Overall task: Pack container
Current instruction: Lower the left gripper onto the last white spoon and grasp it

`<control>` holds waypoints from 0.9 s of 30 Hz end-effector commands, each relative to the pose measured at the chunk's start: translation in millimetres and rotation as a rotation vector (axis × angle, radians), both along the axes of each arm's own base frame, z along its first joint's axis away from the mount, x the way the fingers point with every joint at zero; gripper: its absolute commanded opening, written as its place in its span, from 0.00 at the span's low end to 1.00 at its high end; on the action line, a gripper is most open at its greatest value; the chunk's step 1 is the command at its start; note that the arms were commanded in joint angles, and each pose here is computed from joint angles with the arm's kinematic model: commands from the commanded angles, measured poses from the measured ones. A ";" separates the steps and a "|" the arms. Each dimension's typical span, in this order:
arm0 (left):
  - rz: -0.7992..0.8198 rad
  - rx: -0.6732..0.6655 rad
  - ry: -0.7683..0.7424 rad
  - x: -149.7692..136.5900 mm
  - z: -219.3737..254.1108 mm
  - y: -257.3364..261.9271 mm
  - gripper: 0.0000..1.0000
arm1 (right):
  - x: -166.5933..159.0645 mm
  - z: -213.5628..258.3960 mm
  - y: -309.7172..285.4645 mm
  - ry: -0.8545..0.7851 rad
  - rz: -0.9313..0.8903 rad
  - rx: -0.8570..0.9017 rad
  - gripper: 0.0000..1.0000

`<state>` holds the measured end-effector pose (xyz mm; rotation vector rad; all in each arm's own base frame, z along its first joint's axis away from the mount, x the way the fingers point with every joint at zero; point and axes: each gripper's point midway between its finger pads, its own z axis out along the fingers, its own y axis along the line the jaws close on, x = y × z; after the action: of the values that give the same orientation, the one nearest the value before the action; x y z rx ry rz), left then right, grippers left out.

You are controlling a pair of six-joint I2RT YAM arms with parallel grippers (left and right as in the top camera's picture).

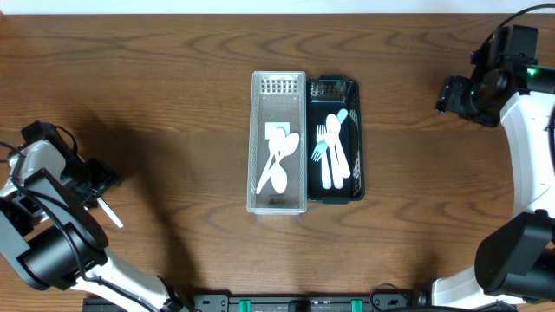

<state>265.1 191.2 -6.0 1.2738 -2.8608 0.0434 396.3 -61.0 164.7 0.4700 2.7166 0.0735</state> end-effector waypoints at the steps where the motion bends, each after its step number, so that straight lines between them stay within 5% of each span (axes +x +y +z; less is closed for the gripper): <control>1: -0.004 -0.048 0.047 -9.3 -16.4 -7.5 0.40 | -0.8 -4.9 -0.3 0.013 0.009 -0.001 0.72; 5: -0.003 -0.049 0.048 -9.7 -16.4 -7.7 0.33 | -1.0 -4.9 -0.2 0.014 0.009 -0.001 0.72; 12: -0.004 -0.053 0.053 -10.9 -16.3 -8.6 0.07 | -0.9 -4.9 -0.2 0.014 0.009 -0.001 0.72; 27: -0.051 -0.011 -0.003 2.2 18.4 -17.4 0.05 | -0.7 -4.8 -0.3 0.013 0.009 -0.001 0.72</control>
<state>259.6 182.8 -3.5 1.2432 -2.8368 0.0592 396.3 -61.0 164.7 0.4694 2.7167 0.0734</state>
